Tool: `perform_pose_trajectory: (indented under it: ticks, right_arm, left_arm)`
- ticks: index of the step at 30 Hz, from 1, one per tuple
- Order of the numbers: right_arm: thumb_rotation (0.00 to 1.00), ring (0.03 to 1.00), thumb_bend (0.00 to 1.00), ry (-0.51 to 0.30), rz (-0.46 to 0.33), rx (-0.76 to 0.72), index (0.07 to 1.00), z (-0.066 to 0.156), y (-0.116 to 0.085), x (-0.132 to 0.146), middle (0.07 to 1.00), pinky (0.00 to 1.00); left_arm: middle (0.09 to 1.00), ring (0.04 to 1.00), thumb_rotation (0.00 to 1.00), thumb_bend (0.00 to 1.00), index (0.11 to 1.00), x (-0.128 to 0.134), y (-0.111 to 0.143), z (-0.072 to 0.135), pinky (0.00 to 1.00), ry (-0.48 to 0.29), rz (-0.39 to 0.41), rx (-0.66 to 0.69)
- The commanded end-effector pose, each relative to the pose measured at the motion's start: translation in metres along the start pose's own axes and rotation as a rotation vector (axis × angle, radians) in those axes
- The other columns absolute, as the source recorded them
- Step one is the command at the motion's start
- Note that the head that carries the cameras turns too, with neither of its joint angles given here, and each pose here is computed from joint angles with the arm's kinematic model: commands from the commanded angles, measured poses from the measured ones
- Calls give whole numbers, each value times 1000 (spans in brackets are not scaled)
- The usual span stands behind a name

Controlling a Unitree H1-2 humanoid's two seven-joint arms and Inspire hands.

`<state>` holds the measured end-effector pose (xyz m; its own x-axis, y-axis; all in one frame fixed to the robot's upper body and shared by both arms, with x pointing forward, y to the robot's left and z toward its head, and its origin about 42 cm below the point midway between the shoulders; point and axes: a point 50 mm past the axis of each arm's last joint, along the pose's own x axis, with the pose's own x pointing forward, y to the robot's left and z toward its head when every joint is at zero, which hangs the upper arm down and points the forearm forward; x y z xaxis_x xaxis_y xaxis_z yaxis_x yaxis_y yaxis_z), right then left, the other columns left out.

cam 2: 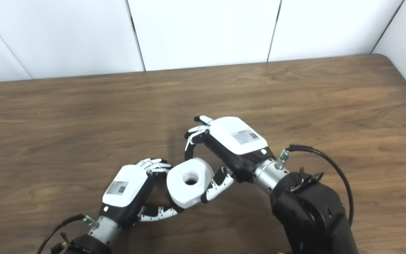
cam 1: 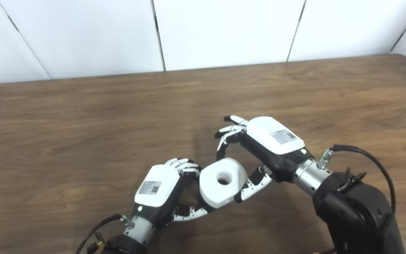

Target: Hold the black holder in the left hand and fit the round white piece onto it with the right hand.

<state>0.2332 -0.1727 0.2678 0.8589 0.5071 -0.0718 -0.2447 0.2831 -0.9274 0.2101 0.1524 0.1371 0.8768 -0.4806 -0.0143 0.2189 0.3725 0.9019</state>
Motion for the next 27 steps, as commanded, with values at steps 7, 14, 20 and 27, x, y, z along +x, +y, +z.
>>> perform_pose_trajectory:
  ticks: [7, 14, 20, 27]
  right_arm:
    - [307, 984, 988, 1, 13, -77, 642, 2, -9, 0, 854, 935]
    - [377, 1000, 1000, 16, 31, -91, 718, 3, -10, 0, 894, 968]
    - [388, 1000, 1000, 20, 37, -92, 723, 3, -11, 0, 902, 968]
    - [395, 1000, 1000, 29, 41, -88, 729, 2, -11, 0, 918, 973]
  left_arm:
    - [750, 844, 41, 516, 489, -2, -5, 1, 866, 0, -40, 14]
    - [750, 843, 42, 517, 489, -2, -5, 2, 864, -1, -39, 24]
    - [751, 845, 42, 517, 489, -1, -5, 3, 867, 2, -41, 26]
    - [747, 844, 42, 517, 489, 0, -6, 2, 863, 2, -39, 21]
